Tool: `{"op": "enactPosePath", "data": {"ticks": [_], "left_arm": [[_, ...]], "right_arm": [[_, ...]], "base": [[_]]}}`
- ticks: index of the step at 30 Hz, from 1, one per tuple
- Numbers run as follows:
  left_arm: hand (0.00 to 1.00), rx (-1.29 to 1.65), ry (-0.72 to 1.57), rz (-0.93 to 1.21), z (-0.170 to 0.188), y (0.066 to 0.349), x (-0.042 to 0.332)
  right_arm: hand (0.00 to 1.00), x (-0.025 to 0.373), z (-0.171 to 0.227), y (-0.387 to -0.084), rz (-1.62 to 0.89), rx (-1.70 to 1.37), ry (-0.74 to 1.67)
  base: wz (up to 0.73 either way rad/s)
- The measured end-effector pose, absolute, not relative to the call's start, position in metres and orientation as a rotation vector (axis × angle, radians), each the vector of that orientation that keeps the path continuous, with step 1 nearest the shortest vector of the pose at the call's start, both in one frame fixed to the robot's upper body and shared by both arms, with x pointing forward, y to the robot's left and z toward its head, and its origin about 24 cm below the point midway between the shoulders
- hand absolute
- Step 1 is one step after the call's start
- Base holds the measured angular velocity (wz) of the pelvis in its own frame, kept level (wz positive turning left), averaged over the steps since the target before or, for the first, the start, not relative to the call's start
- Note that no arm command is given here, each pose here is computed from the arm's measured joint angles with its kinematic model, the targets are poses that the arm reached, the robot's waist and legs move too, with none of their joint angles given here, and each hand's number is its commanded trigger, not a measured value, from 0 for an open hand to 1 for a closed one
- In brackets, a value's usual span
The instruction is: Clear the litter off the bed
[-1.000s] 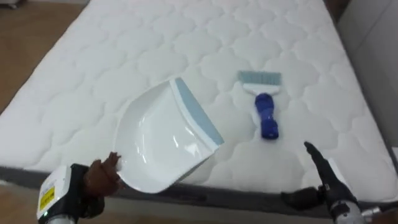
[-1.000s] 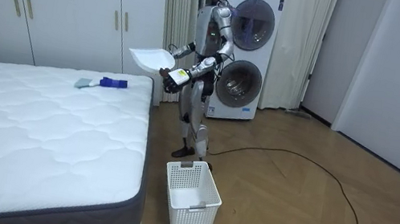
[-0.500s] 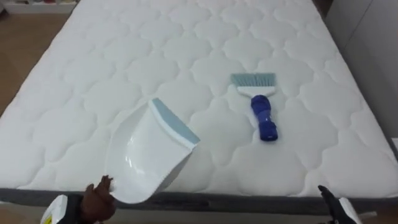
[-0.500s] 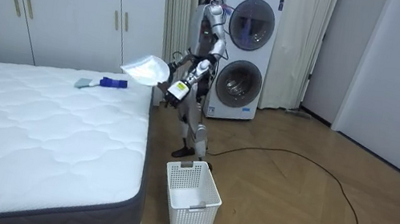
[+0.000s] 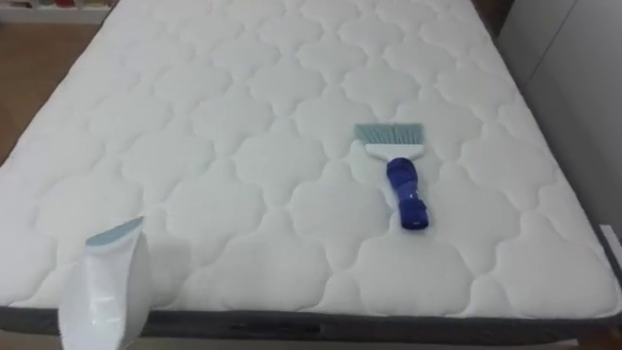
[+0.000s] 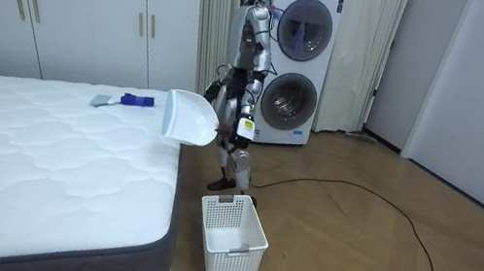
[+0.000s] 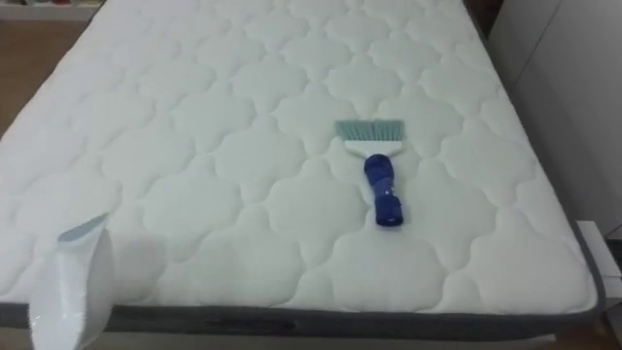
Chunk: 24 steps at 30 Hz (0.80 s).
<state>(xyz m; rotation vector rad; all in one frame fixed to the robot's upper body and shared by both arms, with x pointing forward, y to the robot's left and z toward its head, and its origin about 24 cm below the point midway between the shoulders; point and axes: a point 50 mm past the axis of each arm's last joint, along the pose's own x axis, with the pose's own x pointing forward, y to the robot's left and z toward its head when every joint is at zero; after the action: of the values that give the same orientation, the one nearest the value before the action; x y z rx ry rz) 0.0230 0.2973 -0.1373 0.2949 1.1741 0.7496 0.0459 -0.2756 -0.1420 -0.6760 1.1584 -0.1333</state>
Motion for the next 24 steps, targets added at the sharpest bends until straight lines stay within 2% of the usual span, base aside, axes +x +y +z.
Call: {"op": "enactPosePath", "data": {"ticks": [5,14,24], "left_arm": [[0.0,0.274,1.168,0.87,-0.134,0.306,0.018],[0.0,0.259,1.15,0.87,-0.133,0.305,0.027],[0.0,0.254,1.364,0.675,-0.151,0.283,-0.008]], "right_arm": [[0.0,0.044,-0.142,-0.279,-0.151,-0.687,1.185],[0.0,0.042,-0.142,-0.283,-0.174,-0.687,1.209],[0.0,0.016,-0.154,-0.272,-0.088,-0.591,1.369]], "base": [[0.0],[0.02],[-0.01]]}}
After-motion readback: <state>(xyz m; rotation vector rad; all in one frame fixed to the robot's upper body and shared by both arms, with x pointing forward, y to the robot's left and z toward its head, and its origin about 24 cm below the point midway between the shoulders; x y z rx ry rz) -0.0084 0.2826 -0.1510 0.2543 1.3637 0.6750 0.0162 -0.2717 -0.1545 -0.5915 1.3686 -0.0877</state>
